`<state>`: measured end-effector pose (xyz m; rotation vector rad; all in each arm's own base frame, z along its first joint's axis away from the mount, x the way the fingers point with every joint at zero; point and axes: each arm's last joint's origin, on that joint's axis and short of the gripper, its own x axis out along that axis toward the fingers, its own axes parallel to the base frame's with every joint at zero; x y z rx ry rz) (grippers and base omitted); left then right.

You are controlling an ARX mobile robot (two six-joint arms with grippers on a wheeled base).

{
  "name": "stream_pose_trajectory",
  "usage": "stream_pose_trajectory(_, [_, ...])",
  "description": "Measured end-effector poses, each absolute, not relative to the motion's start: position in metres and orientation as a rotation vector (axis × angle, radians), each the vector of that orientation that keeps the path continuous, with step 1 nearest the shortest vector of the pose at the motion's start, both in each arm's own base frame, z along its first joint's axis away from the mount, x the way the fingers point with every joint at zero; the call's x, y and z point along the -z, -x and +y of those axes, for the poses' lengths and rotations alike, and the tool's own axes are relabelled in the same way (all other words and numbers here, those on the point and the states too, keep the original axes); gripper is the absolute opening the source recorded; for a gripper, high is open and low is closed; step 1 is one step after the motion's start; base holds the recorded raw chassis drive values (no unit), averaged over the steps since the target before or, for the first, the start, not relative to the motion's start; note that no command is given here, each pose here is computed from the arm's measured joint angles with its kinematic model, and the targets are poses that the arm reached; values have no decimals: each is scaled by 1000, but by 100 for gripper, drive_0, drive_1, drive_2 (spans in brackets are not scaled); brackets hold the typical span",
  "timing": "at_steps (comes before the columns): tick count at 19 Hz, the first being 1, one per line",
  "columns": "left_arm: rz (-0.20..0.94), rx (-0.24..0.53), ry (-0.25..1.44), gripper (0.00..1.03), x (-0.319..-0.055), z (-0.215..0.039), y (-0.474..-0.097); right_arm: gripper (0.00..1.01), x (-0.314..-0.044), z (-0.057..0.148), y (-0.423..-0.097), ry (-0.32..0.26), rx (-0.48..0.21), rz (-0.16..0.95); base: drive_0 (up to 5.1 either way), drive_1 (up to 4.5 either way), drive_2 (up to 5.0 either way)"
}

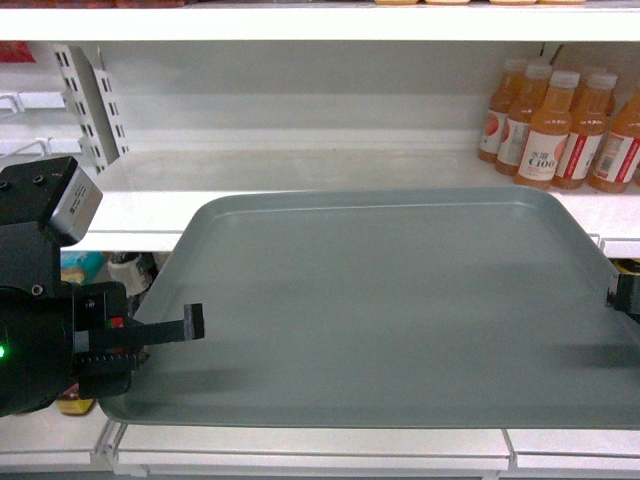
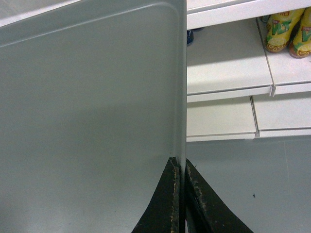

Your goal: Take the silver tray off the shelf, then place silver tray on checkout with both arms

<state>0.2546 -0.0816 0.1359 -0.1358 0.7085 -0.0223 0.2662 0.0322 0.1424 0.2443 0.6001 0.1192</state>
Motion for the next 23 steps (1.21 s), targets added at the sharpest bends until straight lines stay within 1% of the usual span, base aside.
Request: stream_pose_trajectory(23, [711, 20, 134, 3, -135, -82, -254, 3, -142, 32, -266, -244, -119, 602, 5, -423, 434])
